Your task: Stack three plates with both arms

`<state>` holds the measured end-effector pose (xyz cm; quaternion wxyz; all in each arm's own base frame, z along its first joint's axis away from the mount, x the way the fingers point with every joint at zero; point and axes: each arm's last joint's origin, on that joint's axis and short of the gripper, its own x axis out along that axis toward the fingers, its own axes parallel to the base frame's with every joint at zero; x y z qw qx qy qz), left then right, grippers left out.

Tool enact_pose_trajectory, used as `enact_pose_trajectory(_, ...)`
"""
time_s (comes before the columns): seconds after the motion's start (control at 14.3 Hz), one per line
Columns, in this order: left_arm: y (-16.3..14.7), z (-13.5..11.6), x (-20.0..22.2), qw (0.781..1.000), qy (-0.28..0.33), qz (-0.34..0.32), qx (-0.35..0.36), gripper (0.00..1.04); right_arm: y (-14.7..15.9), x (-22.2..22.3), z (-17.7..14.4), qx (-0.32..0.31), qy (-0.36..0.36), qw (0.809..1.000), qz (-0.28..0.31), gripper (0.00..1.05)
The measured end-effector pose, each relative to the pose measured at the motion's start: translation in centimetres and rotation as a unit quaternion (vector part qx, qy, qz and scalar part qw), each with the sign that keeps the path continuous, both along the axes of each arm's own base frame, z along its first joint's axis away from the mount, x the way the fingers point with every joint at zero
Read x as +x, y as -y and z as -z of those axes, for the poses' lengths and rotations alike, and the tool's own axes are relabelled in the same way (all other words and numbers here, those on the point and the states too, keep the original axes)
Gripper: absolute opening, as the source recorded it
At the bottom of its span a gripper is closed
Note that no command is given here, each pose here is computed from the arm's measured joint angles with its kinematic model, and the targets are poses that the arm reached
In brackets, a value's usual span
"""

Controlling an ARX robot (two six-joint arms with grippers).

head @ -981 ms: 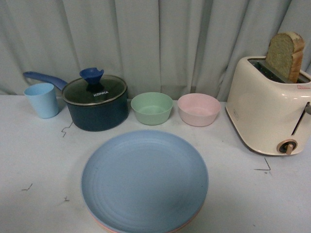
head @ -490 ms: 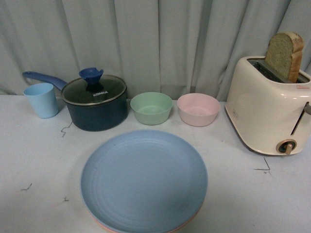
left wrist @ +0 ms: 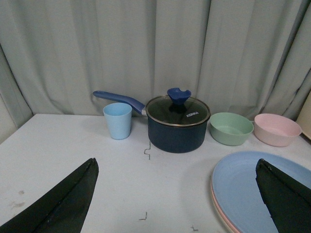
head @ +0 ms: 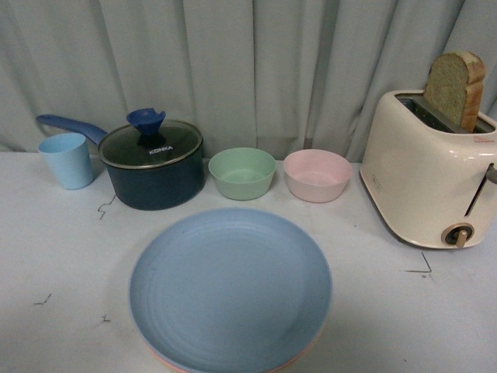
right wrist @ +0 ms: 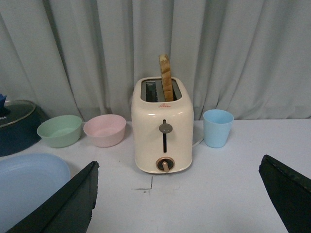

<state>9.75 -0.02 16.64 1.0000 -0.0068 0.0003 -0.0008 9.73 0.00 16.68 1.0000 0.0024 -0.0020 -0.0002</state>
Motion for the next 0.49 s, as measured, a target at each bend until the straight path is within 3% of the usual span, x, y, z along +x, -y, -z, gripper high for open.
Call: enact_pose_trajectory(0.49,0.00,0.00,0.00,1.000,0.000,0.000,0.000,0.98,0.00,0.00,0.00,0.000,0.000,1.000,0.000,0.98)
